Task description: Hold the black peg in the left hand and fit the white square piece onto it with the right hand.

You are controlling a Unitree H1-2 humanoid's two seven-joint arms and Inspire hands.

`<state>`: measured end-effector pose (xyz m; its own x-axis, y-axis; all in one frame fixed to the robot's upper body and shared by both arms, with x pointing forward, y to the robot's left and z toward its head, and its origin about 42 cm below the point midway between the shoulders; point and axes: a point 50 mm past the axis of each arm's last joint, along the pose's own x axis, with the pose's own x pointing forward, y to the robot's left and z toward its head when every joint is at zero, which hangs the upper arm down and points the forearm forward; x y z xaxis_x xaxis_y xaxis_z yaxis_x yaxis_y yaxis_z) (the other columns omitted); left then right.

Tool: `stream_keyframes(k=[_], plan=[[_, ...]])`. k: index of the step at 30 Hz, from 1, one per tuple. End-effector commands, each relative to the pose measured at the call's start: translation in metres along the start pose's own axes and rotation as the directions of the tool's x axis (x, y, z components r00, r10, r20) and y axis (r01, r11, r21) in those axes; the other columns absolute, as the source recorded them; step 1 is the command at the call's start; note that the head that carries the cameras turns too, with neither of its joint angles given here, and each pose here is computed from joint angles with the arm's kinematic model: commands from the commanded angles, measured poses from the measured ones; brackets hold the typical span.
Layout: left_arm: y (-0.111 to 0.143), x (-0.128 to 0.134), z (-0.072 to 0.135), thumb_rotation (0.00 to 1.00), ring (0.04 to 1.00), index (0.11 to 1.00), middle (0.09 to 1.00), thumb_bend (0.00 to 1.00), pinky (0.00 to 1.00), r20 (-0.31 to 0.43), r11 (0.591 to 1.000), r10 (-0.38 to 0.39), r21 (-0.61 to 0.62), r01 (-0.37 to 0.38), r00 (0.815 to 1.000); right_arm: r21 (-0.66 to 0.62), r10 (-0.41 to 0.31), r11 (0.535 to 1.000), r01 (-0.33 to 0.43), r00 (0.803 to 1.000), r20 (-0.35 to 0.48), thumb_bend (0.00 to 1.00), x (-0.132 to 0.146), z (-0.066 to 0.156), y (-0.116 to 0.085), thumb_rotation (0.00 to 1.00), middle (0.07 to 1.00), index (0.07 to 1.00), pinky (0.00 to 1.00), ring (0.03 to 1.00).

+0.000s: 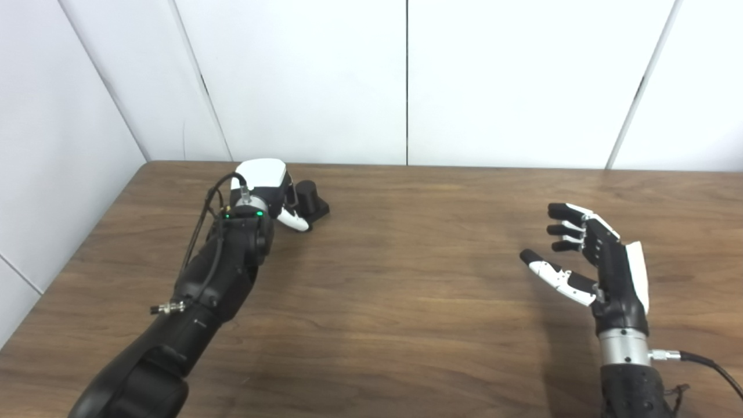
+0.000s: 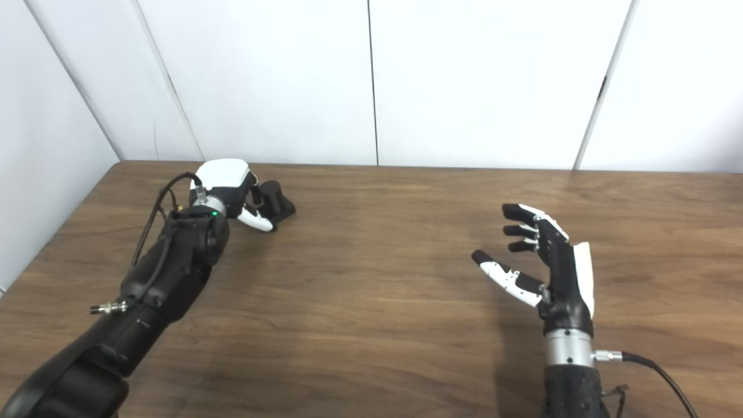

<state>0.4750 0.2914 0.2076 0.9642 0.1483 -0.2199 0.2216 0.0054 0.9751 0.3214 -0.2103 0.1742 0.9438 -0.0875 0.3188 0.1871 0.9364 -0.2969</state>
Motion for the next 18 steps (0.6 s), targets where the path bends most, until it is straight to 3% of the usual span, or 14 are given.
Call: stream_keyframes(k=[1, 10, 13, 18], plan=[[0.0307, 0.0034, -0.006, 0.36, 0.907, 0.601, 0.845, 0.83, 0.97, 0.008, 0.998, 0.059, 0.006, -0.059, 0.998, 0.008, -0.029, 1.0, 0.029, 0.995, 0.094, 0.69, 0.0117, 0.0203, -0.0029, 0.14, 0.736, 0.705, 0.57, 0.668], [0.0247, -0.0002, -0.0066, 0.18, 0.916, 0.588, 0.851, 0.78, 1.0, 0.091, 0.997, 0.012, -0.077, -0.005, 0.996, 0.005, -0.039, 0.999, 0.038, 0.994, 0.097, 0.68, 0.0128, 0.0223, -0.0061, 0.16, 0.735, 0.706, 0.56, 0.675], [0.0244, -0.0004, -0.006, 0.09, 0.916, 0.511, 0.855, 0.57, 1.0, 0.119, 0.996, 0.007, -0.085, 0.003, 0.993, 0.008, -0.039, 0.999, 0.039, 0.994, 0.102, 0.68, 0.0131, 0.0218, -0.0063, 0.16, 0.732, 0.706, 0.56, 0.673], [0.0235, -0.0022, -0.0047, 0.07, 0.917, 0.49, 0.859, 0.52, 1.0, 0.152, 0.995, 0.01, -0.096, 0.004, 0.988, 0.003, -0.047, 0.999, 0.047, 0.994, 0.097, 0.68, 0.0133, 0.0229, -0.0067, 0.18, 0.735, 0.706, 0.56, 0.674]])
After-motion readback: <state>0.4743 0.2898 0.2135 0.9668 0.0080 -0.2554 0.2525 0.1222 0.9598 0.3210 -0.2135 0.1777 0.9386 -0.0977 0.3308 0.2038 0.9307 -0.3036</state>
